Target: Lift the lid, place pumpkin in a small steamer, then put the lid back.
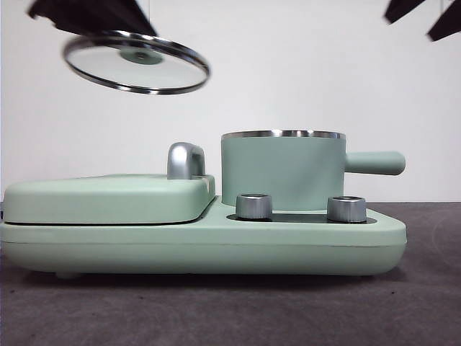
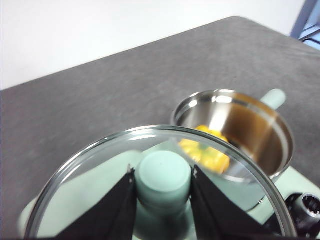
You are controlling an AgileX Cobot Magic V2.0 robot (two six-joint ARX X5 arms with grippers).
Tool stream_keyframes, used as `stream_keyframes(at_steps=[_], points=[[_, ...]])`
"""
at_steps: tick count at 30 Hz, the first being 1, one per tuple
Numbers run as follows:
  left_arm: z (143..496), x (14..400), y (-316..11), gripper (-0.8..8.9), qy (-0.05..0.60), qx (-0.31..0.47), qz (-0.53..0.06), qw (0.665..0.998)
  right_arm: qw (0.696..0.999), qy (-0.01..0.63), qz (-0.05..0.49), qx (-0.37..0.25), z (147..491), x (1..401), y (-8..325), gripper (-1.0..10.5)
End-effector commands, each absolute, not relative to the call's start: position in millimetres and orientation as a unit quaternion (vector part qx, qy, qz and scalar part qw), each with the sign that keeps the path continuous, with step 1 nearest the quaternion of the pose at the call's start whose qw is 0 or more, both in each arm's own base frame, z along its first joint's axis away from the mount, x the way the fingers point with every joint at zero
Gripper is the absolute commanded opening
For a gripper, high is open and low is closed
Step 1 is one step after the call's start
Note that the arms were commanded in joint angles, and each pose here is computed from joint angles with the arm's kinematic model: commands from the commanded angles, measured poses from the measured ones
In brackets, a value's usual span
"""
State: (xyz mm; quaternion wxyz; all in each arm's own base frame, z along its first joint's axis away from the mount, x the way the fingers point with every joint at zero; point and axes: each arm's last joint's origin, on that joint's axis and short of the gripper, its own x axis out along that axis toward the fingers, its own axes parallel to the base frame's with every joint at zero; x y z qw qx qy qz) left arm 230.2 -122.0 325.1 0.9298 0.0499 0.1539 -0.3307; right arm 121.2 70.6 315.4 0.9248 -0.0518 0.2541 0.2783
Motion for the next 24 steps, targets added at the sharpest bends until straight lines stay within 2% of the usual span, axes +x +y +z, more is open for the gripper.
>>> stream_keyframes(at_steps=[1,12,24], points=[[330.3,236.9,-137.0,0.1,0.111,0.045,-0.352,0.928,0.926,0.256,0.274,-0.046,317.5,113.6,66.9,3.6],[311.3,264.8,-195.7,0.09,0.033,0.036,-0.405,0.913,0.916,0.298,0.261,-0.061,311.1,96.7,56.7,3.6],[297.4,296.4,-246.9,0.09,0.045,0.044,-0.432,0.899,0.914,0.304,0.261,-0.063,310.0,96.3,56.4,3.6]])
